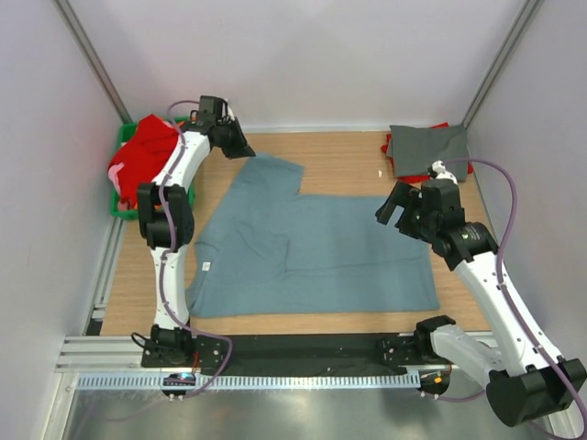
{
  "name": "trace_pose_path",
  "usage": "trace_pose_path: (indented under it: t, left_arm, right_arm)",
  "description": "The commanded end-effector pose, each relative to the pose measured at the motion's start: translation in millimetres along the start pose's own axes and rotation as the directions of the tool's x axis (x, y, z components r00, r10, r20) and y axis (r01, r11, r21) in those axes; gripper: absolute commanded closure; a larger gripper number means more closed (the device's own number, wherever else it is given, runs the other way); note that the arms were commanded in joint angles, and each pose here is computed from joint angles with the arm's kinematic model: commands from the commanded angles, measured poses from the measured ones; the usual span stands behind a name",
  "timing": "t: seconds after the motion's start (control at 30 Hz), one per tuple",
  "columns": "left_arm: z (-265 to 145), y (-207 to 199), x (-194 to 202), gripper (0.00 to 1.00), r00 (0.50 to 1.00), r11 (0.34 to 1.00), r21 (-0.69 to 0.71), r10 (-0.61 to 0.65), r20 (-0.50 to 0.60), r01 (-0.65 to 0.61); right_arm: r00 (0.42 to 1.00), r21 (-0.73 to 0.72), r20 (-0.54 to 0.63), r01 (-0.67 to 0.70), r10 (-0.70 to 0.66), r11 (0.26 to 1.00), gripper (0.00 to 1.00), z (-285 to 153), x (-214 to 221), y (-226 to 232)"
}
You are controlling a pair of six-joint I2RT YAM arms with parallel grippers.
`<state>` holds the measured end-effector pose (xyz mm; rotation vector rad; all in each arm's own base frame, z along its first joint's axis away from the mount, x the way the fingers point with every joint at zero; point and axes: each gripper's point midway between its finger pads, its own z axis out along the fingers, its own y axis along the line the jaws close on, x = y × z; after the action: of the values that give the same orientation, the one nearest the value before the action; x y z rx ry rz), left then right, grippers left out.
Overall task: Fold and stack the t-shirts
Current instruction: Fold the tshirt
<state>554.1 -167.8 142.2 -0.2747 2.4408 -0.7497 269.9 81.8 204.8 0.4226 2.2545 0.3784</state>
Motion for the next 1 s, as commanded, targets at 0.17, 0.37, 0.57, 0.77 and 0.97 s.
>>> trace_pose_path:
  t: [0.17,0.37,0.57,0.77,0.97]
  left_arm:
    - [-36,-6,30,1.0,0.999,0.999,-0.042,-0.015,-0.047,0.013]
    - [-57,-32,54,1.0,0.996,1.0,-0.01,0.007,-0.084,-0.008]
    - [-69,-38,58,1.0,0.997,1.0,0.001,0.025,-0.079,-0.025]
    - [-75,-38,61,1.0,0.996,0.999,0.005,0.034,-0.084,-0.033]
    - [-73,-33,61,1.0,0.995,1.0,0.008,0.015,-0.095,-0.014]
  right_arm:
    - [0.998,0.161,-0.041,-0.033,0.04,0.986,0.0,46,-4,-24]
    - [0.981,0.274,-0.046,-0.17,0.19,0.946,0.05,103,-53,-64]
    - [0.973,0.437,-0.055,-0.179,0.224,0.882,0.19,159,-74,-115]
    - [0.967,0.468,-0.101,-0.161,0.234,0.869,0.24,208,-82,-131]
    - [0.974,0.517,-0.093,-0.13,0.206,0.846,0.28,228,-101,-144]
